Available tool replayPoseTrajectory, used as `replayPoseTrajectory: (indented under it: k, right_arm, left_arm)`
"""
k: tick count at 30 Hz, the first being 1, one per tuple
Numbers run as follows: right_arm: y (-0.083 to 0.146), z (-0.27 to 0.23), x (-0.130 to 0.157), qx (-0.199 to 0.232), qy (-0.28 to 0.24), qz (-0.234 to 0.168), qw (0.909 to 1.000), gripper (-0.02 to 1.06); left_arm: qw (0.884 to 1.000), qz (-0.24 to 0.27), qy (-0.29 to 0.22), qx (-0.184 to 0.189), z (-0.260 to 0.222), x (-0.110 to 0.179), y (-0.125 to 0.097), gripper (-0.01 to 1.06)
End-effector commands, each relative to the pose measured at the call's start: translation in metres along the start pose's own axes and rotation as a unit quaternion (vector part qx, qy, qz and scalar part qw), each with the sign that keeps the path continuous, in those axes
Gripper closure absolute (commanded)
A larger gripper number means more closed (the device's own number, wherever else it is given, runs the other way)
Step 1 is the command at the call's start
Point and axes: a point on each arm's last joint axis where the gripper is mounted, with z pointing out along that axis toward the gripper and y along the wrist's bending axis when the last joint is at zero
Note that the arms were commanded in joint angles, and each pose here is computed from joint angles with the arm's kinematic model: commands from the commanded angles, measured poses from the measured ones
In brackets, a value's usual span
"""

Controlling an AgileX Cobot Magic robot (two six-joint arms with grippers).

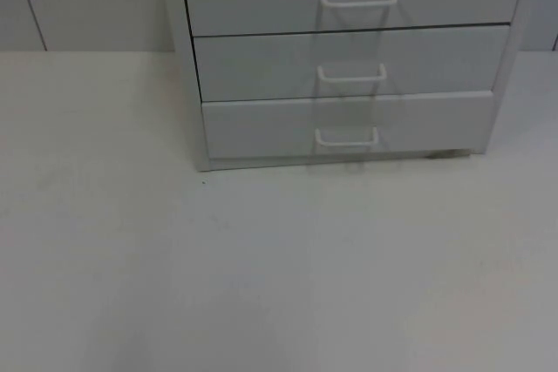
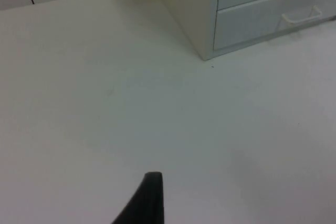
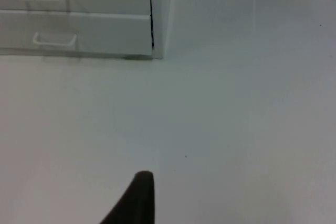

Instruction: Open the drawer with the left hand, place the block into the drawer with the right hand, then close the drawer with the left hand.

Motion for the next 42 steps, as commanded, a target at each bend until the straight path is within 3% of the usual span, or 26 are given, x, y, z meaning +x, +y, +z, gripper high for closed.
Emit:
replayPoseTrajectory:
  k: [1,21,35,42]
  right_arm:
    - [0.0001,-0.0002,0.0004,-0.002,-0.001,-0.001,1.0000,-0.01]
    - [0.0001,-0.0002,0.0004,-0.002,-0.001,-0.001,1.0000,-0.01]
    - [0.0012,-0.0005,0.0006,0.043,0.001,0.024,0.9988,-0.01]
    - [0.0012,-0.0005,0.0006,0.044,0.001,0.024,0.9987,-0.01]
  left_arm:
    - [1.000,0.001,-0.005,-0.002,0.0006,0.0001,0.0003,0.00]
    - [1.000,-0.005,-0.005,-0.003,0.0006,0.0001,0.0005,0.00]
    - [1.000,-0.005,-0.005,-0.003,0.0006,0.0001,0.0005,0.00]
    - [1.000,-0.007,-0.006,-0.006,0.0006,0.0001,0.0004,0.00]
